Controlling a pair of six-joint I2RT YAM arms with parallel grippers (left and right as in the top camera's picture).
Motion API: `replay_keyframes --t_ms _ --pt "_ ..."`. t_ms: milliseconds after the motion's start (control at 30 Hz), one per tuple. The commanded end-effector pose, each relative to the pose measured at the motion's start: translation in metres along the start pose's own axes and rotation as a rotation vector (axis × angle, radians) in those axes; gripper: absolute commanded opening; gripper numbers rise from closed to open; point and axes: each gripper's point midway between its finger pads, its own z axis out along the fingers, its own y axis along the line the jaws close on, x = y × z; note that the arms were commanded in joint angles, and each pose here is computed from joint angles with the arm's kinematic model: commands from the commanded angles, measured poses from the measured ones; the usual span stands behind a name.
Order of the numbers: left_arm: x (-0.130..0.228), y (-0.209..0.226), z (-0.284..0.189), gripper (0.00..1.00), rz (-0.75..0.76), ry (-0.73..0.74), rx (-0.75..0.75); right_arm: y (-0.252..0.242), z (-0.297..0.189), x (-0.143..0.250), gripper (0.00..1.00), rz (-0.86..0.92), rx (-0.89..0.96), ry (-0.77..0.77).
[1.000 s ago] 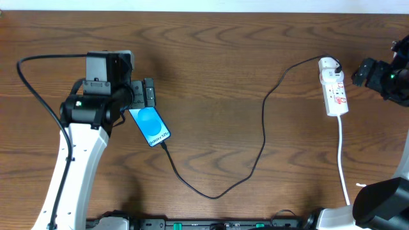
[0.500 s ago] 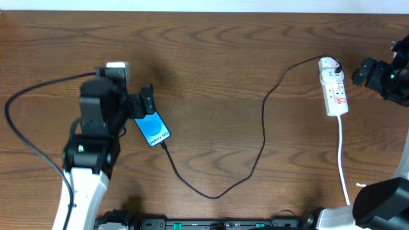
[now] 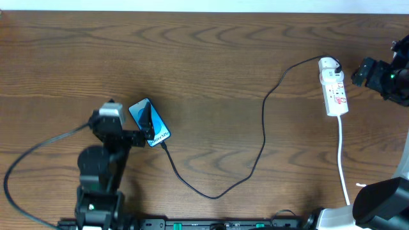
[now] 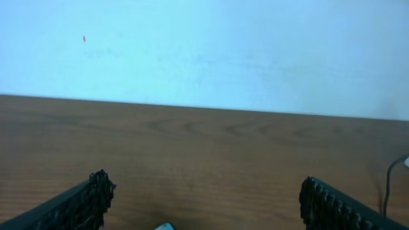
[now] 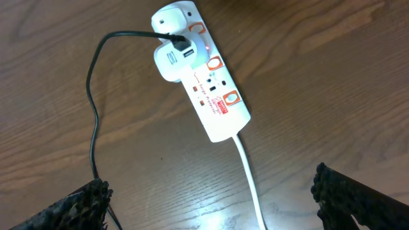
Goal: Plug charger to phone and switch on socket
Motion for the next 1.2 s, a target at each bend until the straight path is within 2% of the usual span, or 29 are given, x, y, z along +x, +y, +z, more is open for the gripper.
replay_keyframes --t_ms 0,500,1167 --pt "0.005 -0.001 -0.009 0.95 0.015 -0.063 0.013 0.002 -0.007 -0.005 0.99 0.011 -0.008 -0.022" --pt "0.042 0.022 -0.029 0.95 0.020 -0.153 -0.046 0.002 -0.007 -0.005 0.99 0.011 -0.008 -0.022" --pt "0.077 0.038 -0.040 0.95 -0.033 -0.033 -0.112 0.002 -0.007 -0.005 0.99 0.011 -0.008 -0.022"
